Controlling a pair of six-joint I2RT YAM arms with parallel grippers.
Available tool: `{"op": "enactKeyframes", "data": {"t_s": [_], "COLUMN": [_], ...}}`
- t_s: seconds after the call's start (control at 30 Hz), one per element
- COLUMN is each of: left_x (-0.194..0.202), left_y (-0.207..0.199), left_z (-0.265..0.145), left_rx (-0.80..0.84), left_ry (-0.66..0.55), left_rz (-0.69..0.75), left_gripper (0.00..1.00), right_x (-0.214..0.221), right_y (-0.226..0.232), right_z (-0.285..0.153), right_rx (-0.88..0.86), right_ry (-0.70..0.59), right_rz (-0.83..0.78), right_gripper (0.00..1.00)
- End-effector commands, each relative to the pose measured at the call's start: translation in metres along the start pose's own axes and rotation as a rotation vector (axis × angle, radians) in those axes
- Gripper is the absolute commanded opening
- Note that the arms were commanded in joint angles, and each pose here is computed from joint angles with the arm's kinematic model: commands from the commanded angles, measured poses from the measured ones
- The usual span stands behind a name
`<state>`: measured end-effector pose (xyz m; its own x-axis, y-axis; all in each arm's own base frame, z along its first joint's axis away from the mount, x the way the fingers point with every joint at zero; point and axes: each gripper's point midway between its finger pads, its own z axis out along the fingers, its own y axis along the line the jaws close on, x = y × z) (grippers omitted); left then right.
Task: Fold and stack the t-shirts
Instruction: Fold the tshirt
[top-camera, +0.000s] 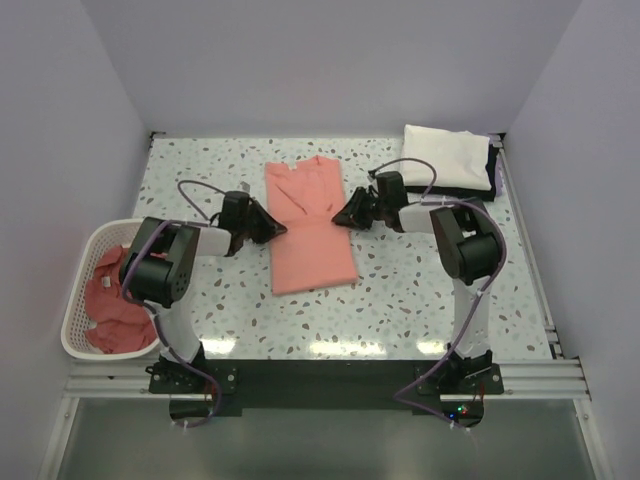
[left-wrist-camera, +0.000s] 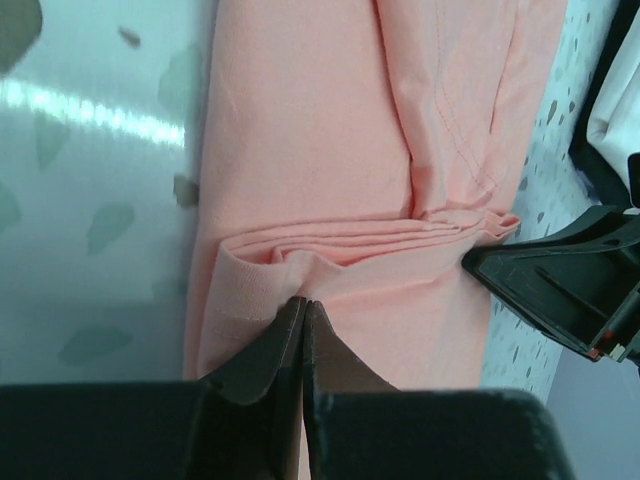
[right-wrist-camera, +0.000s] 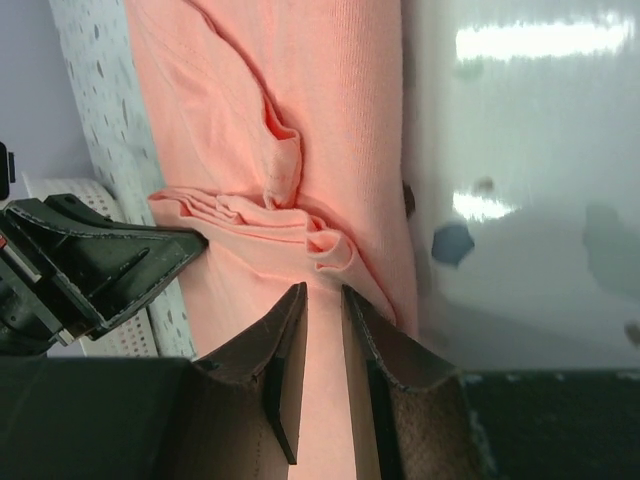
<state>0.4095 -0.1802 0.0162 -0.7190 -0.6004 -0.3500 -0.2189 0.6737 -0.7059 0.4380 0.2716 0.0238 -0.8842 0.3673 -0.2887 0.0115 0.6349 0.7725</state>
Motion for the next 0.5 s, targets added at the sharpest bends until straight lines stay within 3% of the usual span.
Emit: {"op": "enactKeyframes", "data": {"t_s": [0.0, 0.3, 0.47], "left_x": [0.040, 0.091, 0.083], "left_y": [0.050, 0.061, 0.046], "left_z": [-0.020, -0.071, -0.083], "left_rx": [-0.175, -0.143, -0.094], "left_ry": [0.065, 0.101, 0.062], "left_rz": [0.006, 0.021, 0.058], "left_gripper": [0.07, 0.07, 0.07], "right_x": [0.036, 0.086, 0.096], "right_y": [-0.045, -0.049, -0.049], "right_z": [-0.018, -0.062, -0.074], "right_rx": [0.156, 0.174, 0.174], "right_ry": [0.036, 0.076, 0.094], "right_rz": [0.041, 0.023, -0.004], "right_gripper": [0.26, 0.26, 0.27]}}
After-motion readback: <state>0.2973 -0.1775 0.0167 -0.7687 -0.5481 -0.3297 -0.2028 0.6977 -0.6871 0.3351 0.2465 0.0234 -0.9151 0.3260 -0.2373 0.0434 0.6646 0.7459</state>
